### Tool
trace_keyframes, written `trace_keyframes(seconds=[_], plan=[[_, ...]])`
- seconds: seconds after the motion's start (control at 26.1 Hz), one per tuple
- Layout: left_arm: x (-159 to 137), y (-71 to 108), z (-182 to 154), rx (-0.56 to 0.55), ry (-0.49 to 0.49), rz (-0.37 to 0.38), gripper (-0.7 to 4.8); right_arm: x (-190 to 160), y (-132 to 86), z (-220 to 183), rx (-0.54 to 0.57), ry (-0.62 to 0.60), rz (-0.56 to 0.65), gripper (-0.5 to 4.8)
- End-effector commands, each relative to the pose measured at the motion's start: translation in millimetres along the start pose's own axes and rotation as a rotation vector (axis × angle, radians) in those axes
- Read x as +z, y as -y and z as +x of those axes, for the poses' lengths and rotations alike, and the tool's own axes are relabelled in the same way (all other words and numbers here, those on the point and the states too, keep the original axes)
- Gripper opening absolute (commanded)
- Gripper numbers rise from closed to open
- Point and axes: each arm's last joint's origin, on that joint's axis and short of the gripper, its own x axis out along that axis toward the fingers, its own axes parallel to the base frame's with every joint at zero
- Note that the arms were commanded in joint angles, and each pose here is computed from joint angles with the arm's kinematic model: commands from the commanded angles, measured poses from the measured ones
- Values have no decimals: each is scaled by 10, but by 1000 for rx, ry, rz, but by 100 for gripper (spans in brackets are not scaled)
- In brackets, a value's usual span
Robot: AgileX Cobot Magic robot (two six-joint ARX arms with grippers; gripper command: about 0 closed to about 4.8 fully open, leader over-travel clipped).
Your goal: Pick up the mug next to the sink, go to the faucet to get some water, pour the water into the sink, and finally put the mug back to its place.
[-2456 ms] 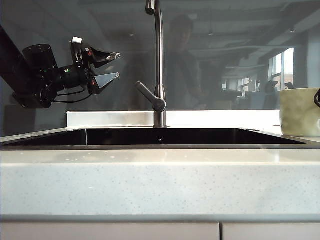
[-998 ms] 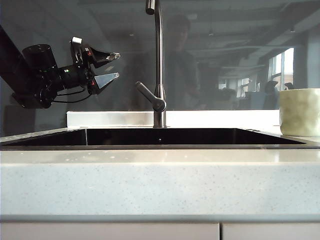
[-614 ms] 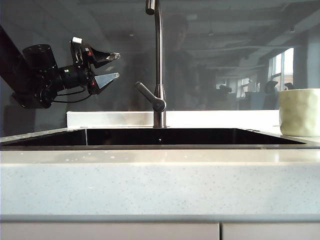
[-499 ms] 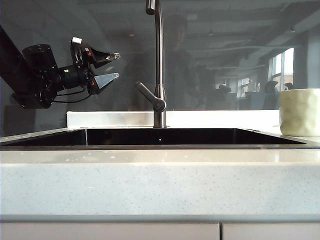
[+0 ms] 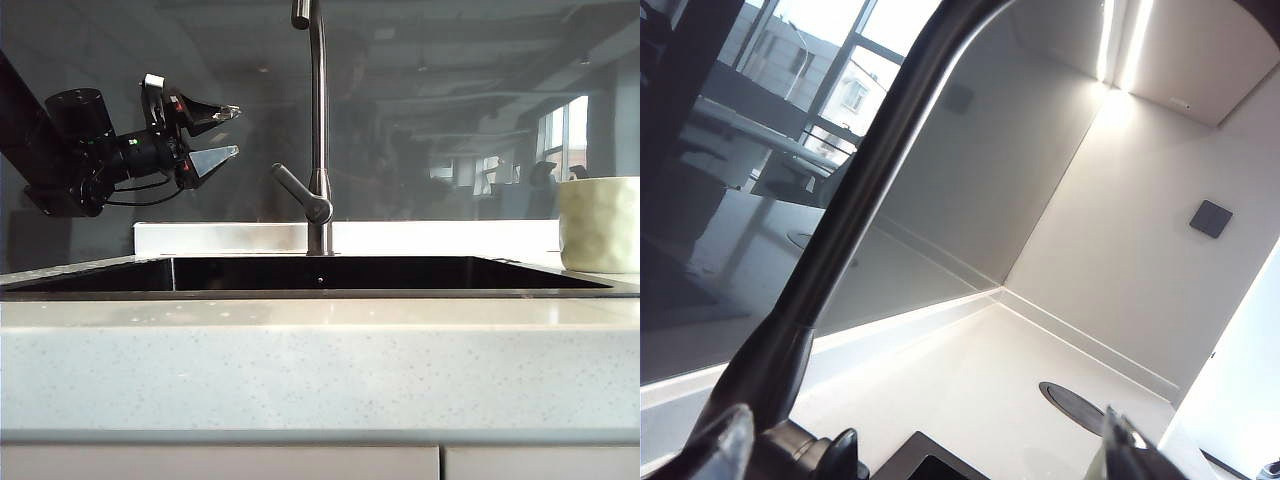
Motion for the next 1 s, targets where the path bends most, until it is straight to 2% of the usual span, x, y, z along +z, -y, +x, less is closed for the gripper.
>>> trace_keyframes(seconds=[0.04, 0.31, 0.54, 0.69, 0.81, 1.0], plan=[[52, 34, 8, -11, 3, 21, 479, 21, -9, 6, 10, 10, -9, -1], [52, 34, 8, -11, 3, 21, 479, 38, -6, 5, -13, 37, -26, -1], [52, 34, 8, -11, 3, 21, 479, 17, -7, -5, -14, 7, -11, -1], [52, 34, 8, -11, 3, 21, 479, 61, -70, -41, 2, 25, -24, -2], [53, 33, 6, -10, 3, 21, 479, 95, -164, -69, -9, 64, -88, -2], [52, 34, 8, -11, 3, 21, 479, 84, -295, -123, -103, 100, -197, -2]])
